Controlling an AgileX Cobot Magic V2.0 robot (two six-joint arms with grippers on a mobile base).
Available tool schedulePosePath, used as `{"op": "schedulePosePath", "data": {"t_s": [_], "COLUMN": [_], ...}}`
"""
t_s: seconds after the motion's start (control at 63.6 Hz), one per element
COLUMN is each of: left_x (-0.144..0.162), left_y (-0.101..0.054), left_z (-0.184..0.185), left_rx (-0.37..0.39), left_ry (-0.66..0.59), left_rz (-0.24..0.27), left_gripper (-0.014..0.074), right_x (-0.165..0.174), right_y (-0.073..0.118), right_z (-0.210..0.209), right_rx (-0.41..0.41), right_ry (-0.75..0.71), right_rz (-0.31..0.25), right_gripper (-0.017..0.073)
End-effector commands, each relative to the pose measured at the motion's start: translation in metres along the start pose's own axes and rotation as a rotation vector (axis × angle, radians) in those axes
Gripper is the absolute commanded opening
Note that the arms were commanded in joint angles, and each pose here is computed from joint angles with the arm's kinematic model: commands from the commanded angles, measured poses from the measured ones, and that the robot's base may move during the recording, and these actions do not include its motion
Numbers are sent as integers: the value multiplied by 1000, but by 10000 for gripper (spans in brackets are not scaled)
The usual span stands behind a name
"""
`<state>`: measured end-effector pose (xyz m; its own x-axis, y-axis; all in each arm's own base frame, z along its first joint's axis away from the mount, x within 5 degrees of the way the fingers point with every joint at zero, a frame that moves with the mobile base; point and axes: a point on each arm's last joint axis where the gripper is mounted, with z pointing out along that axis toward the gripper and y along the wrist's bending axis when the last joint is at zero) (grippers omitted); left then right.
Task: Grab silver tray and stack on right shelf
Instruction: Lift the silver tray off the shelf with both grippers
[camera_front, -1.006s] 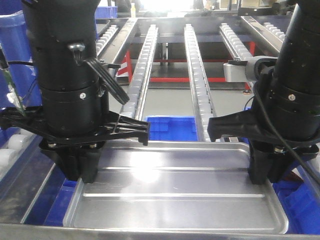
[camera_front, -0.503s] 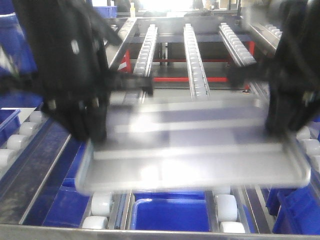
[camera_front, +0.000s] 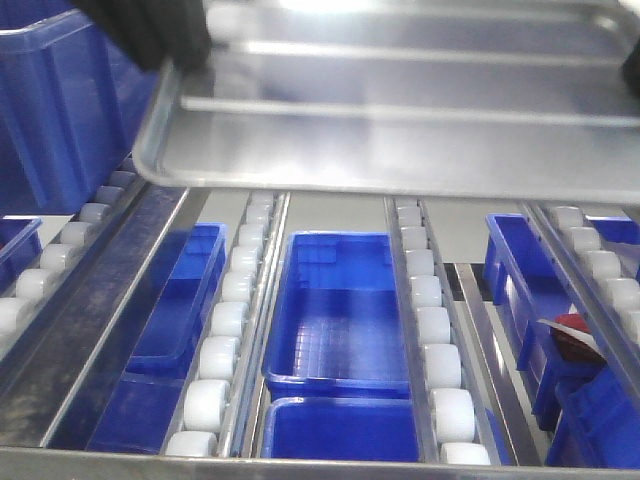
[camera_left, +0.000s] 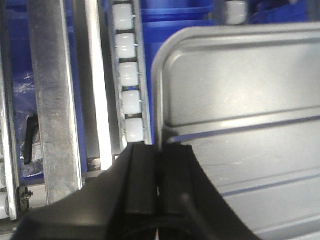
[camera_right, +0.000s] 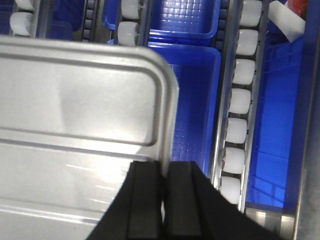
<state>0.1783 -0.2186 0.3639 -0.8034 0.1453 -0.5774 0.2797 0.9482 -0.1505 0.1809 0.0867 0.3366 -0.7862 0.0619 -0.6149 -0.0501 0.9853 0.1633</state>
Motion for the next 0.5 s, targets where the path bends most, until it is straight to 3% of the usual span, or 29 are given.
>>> {"op": "schedulePosePath", "data": {"t_s": [0.0,0.487], "left_x": [-8,-4], "left_y": [0,3], "left_z": [-28,-30], "left_rx": [9,-38], "left_ry": [-86,-50], "left_rz": [42,50], "left_gripper": [-94,-94], "right_x": [-11,-10], "right_y": [-2,-2], "right_z": [-20,-19], "right_rx": [-20,-14], "right_ry": [-109,-99], "right_rz": [-24,-24], "right_gripper": [54,54]}}
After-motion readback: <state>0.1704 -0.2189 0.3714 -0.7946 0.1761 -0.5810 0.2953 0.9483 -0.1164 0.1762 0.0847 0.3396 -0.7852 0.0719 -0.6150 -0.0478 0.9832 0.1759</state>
